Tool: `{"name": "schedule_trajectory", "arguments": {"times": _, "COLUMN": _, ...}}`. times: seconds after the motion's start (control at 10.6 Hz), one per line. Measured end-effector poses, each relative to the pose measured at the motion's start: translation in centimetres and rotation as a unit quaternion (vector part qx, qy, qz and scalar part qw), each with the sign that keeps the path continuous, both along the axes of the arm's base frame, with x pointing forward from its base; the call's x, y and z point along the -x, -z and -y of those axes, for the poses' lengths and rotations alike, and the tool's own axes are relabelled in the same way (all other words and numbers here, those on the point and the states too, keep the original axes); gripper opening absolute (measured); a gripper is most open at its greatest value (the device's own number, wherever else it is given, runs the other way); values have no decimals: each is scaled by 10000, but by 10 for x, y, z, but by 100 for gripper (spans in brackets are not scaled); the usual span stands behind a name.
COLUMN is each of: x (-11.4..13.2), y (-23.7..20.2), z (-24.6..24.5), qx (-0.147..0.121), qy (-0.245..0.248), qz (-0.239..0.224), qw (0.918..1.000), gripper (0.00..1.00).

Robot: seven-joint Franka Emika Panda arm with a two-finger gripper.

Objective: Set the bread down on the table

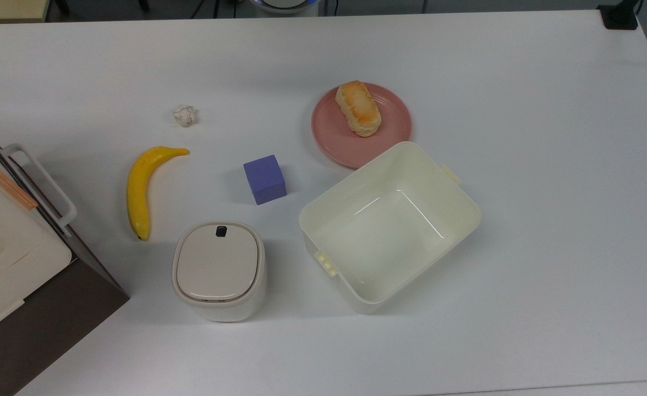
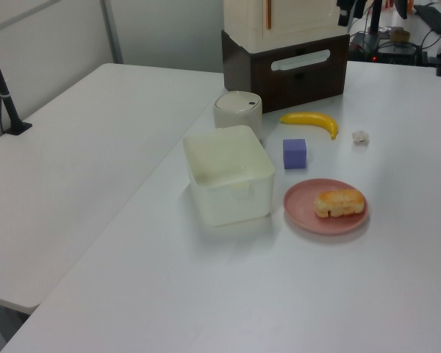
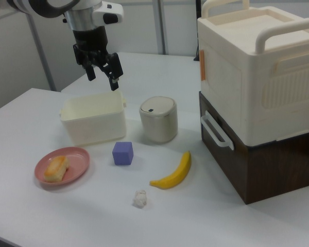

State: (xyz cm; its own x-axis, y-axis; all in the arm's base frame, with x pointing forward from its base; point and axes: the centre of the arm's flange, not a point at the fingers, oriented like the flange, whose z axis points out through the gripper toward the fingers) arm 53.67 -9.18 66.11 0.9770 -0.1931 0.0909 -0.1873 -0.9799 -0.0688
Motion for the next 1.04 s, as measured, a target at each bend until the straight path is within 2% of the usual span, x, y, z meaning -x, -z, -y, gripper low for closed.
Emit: {"name": "schedule_trajectory", "arguments": {"times": 1.04, "x": 1, "y": -2, "z": 4, "qx": 3, "qy": 41, "qz": 20, "qw": 10000, "gripper": 100}}
